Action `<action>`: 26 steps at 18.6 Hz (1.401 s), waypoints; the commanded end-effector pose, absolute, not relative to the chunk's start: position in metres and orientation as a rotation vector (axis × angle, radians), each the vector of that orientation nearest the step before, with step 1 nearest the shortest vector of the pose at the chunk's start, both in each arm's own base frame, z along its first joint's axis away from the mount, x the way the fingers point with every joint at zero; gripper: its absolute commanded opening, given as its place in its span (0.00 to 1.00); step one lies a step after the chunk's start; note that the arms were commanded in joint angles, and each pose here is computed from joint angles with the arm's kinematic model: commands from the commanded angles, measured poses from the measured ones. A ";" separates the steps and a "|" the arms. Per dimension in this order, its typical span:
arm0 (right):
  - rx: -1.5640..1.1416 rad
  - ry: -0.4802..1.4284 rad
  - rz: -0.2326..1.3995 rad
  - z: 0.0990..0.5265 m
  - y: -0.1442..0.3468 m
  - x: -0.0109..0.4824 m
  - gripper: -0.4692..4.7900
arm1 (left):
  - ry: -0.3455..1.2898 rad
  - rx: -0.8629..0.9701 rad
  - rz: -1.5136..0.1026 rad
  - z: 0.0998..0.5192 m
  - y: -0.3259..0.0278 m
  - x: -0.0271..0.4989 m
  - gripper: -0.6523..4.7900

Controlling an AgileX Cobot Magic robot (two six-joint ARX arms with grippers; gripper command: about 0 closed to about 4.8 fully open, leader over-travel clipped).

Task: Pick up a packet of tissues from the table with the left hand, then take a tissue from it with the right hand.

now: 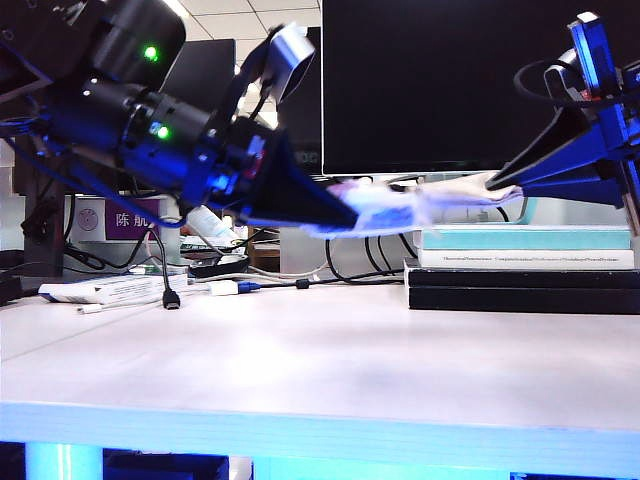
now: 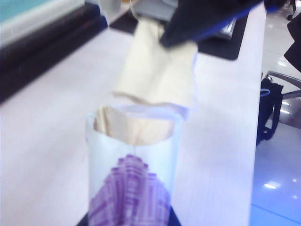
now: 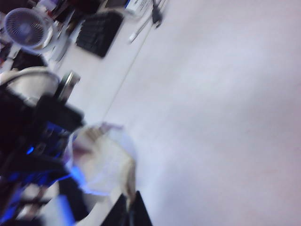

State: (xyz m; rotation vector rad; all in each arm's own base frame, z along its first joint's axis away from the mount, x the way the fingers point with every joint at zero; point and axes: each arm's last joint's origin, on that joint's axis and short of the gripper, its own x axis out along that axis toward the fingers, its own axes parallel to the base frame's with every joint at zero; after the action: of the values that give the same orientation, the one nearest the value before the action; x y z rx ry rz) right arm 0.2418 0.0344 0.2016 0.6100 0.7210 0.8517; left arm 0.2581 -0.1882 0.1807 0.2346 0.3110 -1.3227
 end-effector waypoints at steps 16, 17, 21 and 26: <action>0.530 0.742 0.496 0.184 0.028 0.253 0.50 | 0.485 0.138 -0.822 0.178 -0.175 0.271 0.85; 0.517 0.748 0.442 0.182 0.027 0.253 0.75 | 0.487 0.126 -0.810 0.178 -0.175 0.271 1.00; 0.498 0.751 0.370 0.180 0.025 0.254 1.00 | 0.494 0.108 -0.796 0.178 -0.175 0.272 1.00; 0.498 0.745 0.367 0.181 0.025 0.253 1.00 | 0.451 0.062 -0.705 0.183 -0.174 0.275 1.00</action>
State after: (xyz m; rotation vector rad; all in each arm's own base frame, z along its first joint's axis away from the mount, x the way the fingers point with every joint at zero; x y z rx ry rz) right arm 0.2523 0.0247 0.1775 0.5010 0.7664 0.3646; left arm 0.2737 -0.1739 0.1772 0.0927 0.4927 -0.7246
